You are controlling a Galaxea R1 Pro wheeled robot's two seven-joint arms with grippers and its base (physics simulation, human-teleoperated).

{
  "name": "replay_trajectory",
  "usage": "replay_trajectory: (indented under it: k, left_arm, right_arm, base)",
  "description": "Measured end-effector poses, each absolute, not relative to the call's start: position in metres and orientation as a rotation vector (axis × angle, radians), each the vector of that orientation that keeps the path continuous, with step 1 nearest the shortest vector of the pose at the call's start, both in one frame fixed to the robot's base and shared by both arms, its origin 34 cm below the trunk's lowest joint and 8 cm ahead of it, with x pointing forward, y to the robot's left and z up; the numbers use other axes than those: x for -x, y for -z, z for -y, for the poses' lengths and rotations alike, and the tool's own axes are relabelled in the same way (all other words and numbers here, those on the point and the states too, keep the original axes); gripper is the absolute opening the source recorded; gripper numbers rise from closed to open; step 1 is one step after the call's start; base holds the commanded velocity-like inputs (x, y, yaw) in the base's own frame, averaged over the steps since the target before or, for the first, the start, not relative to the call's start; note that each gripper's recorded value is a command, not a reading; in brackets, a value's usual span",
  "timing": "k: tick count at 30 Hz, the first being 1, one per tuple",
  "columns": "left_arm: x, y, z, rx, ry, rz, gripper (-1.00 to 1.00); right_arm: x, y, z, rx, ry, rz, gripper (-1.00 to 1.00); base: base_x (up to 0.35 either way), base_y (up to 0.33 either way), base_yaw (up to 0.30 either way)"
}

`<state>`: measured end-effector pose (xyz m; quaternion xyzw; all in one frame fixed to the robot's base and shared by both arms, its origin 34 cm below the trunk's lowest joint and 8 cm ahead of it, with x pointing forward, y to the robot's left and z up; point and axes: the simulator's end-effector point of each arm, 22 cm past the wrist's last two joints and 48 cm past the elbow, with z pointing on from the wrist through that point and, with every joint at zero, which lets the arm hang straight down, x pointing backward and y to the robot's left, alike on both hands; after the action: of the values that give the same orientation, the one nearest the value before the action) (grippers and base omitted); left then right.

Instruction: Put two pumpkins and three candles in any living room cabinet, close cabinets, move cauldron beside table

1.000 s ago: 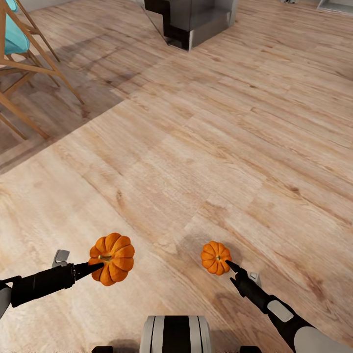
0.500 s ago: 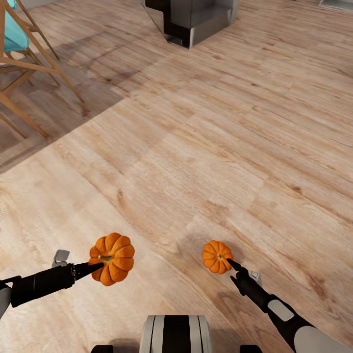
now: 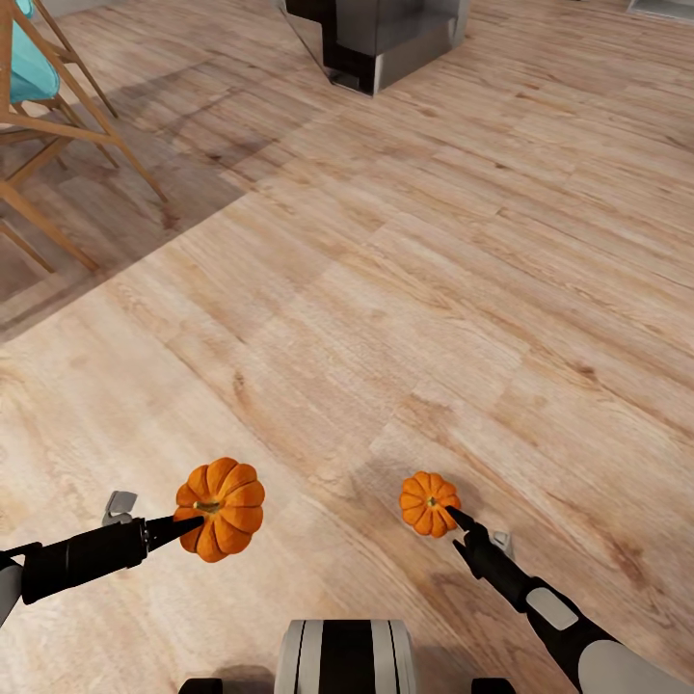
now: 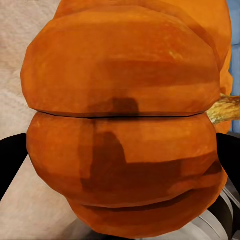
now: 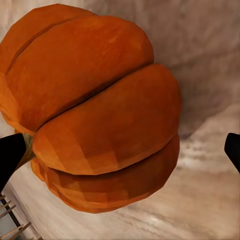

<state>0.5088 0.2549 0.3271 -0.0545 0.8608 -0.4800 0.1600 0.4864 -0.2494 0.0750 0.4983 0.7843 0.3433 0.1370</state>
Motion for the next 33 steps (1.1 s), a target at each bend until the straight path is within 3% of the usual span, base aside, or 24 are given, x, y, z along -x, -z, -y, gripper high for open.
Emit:
replay_trajectory:
  k: [17,33]
  left_arm:
    - [-0.509,-0.327,-0.255,0.156,1.371,-2.46,-1.0]
    - [-0.509,-0.327,-0.255,0.154,1.37,-2.458,-1.0]
  right_arm:
    - [-0.473,-0.066,0.247,-1.43,-0.947,-2.35,1.0]
    - [-0.477,-0.071,0.244,-1.419,-0.983,-2.329,1.0]
  base:
    - [0.003,0.047,0.0]
    - [0.094,0.009,0.0]
